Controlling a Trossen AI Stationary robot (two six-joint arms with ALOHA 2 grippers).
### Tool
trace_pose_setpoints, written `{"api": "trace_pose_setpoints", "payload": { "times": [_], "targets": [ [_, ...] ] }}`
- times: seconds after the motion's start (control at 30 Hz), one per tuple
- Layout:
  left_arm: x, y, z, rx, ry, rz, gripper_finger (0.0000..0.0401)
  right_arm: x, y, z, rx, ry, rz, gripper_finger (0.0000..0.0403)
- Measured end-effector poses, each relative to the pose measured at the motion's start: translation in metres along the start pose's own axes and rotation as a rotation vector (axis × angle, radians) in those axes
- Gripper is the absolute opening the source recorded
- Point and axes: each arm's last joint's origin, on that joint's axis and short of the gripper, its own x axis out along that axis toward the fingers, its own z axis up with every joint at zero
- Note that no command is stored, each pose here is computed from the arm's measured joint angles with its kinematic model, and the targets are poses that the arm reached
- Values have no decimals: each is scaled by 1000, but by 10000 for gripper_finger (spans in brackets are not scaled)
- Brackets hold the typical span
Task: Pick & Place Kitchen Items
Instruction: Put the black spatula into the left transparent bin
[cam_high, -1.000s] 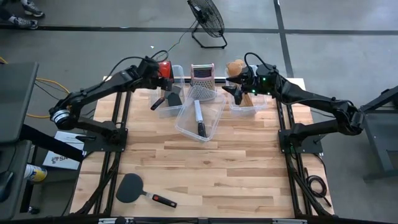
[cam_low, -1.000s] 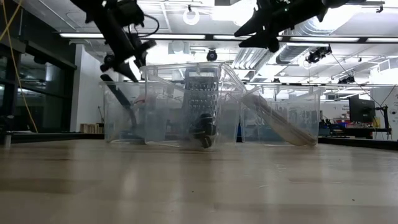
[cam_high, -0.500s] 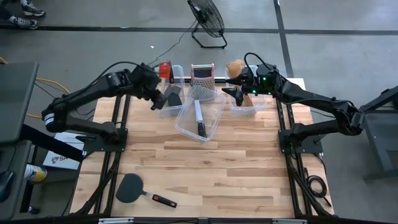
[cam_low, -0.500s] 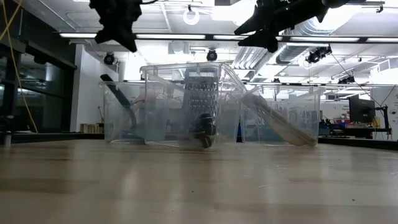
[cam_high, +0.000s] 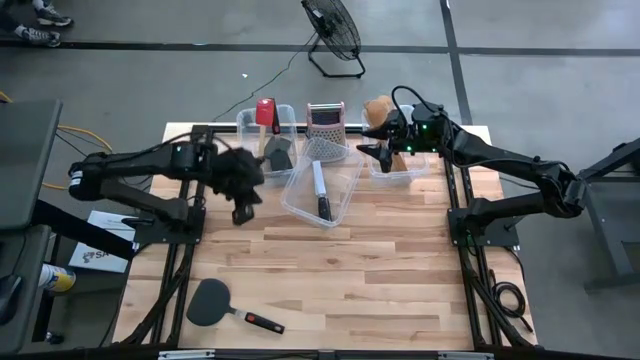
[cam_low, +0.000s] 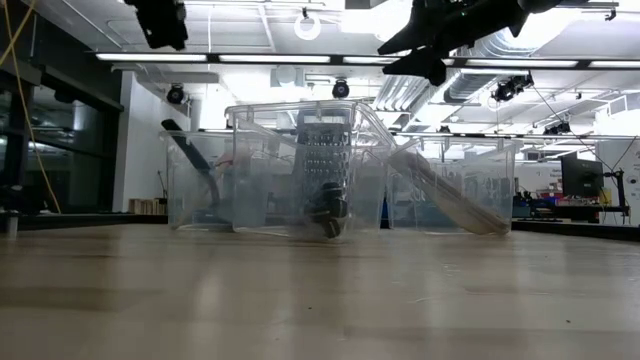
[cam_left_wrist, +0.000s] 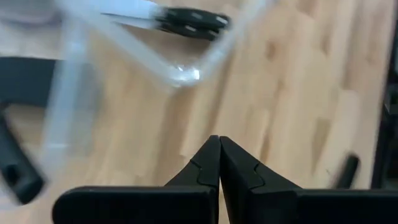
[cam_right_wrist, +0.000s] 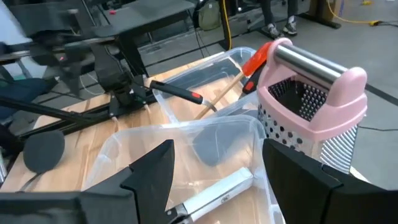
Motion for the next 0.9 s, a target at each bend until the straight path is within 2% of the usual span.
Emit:
{"api": "trace_pose_setpoints", "payload": {
  "times": [0.2,0.4,0.53,0.7,0.8,0.9],
  "targets": [
    [1,-26,-12,133,61,-70,1,0,0,-3,-28,33,4,236],
    [7,-42,-20,92,130,-93,1,0,3,-6,-107,69,114,236],
    [10,-51,-23,97,154,-101,1,-1,10,-16,-152,153,240,236],
    [12,-60,-27,78,152,-69,1,-4,19,-23,-147,228,301,236],
    [11,-63,-29,72,127,-30,1,-13,27,-27,-135,202,336,236],
    [11,-66,-31,69,105,3,1,-24,32,-44,-93,173,354,236]
  ]
}}
